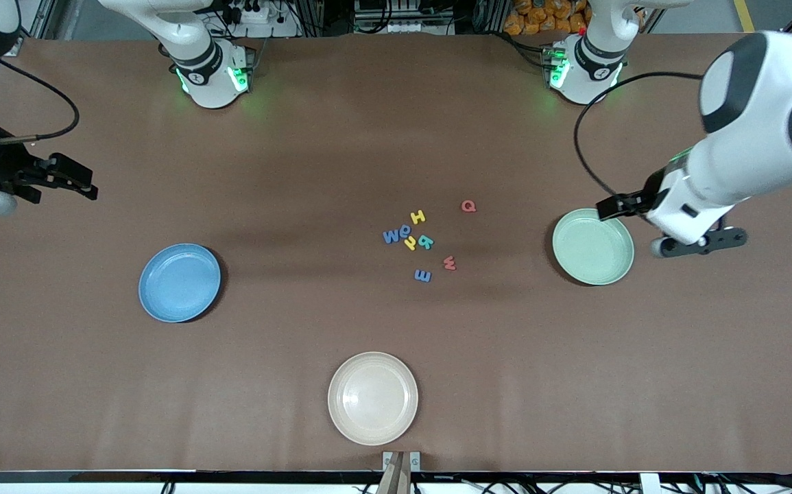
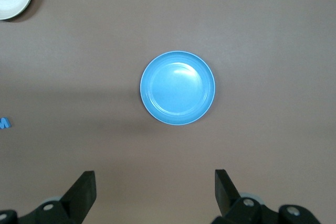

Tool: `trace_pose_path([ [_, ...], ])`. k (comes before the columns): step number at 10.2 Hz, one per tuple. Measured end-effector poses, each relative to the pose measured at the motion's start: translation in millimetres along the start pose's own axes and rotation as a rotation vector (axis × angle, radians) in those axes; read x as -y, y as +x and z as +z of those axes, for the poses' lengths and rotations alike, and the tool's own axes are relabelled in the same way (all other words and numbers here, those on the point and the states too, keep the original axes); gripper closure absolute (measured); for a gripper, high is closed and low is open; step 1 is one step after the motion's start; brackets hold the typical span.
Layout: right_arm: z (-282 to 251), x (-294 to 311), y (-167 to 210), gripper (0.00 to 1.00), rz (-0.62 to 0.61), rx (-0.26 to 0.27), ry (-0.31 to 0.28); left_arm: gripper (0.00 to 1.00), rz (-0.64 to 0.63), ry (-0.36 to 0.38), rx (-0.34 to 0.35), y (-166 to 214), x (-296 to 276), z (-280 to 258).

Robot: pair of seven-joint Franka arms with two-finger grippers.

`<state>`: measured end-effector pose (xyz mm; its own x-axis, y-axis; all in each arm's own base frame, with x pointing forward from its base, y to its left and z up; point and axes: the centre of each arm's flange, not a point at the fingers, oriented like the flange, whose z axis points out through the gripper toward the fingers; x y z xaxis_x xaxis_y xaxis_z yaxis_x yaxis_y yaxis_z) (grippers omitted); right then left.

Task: Sort uppercase to blue plate, lowercase to green plate
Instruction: 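Grasp the pink w with the left gripper while the right gripper hovers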

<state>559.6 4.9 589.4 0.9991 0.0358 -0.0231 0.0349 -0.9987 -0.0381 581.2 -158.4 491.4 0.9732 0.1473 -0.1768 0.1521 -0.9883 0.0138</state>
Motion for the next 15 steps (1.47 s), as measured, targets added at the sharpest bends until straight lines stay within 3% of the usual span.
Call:
trace_pose_path([
  [8, 40, 53, 26, 0.00, -0.031, 0.008, -0.005, 0.00, -0.060, -0.049, -0.044, -44, -196, 155],
  [15, 100, 81, 58, 0.00, -0.070, 0.014, -0.010, 0.00, 0.016, -0.054, -0.137, -34, -227, 243],
])
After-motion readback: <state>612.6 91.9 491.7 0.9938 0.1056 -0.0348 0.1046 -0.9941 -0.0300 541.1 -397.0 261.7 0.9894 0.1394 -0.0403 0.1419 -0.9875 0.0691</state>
